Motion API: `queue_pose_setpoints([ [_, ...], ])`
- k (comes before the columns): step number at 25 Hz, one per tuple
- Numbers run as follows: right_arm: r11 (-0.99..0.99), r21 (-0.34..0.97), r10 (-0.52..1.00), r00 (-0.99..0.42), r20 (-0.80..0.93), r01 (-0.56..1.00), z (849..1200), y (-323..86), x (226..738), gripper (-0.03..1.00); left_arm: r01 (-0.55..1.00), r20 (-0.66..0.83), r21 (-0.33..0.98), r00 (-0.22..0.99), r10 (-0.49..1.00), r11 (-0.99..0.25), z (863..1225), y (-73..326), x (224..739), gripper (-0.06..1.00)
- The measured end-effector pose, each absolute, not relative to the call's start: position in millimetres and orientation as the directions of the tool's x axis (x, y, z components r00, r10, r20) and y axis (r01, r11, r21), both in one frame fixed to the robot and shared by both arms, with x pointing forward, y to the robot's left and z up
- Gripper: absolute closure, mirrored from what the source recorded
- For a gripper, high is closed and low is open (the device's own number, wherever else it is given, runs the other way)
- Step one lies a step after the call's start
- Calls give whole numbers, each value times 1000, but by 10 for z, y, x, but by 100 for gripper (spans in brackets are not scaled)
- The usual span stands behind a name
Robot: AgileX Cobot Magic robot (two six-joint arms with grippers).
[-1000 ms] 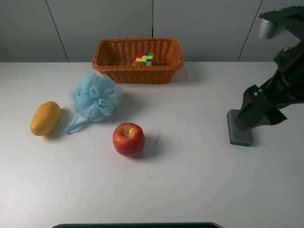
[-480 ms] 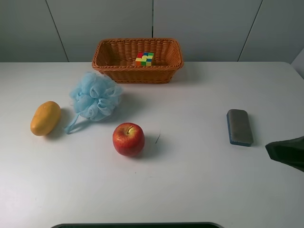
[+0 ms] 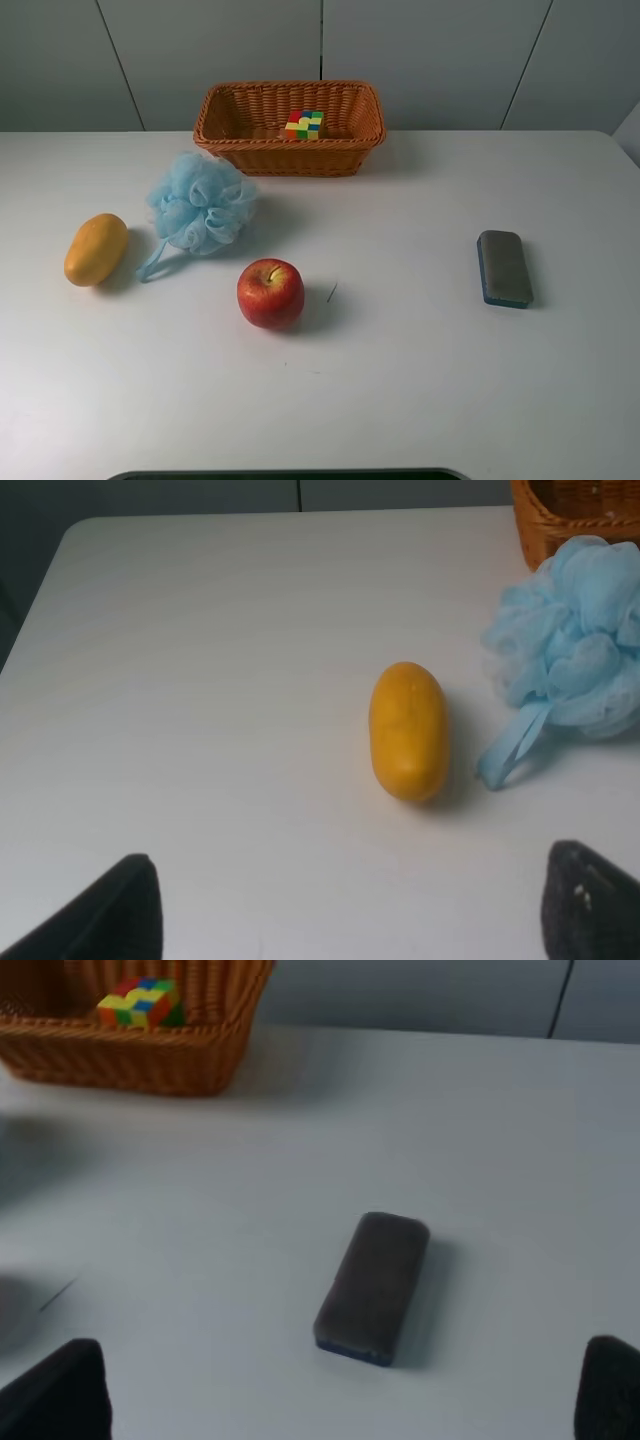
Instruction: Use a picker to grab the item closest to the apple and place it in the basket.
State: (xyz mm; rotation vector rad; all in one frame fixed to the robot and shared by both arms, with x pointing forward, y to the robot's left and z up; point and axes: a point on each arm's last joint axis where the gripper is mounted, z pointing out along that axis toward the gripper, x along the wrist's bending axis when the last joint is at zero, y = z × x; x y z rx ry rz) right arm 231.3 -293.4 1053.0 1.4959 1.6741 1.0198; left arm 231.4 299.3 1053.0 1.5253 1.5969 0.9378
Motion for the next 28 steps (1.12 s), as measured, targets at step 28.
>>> queue_pose_setpoints([
  [28, 15, 882, 996, -80, 25, 471, 10532, -2931, 2310, 27, 471, -18, 882, -35, 999, 33, 10530, 2993, 2314, 22],
])
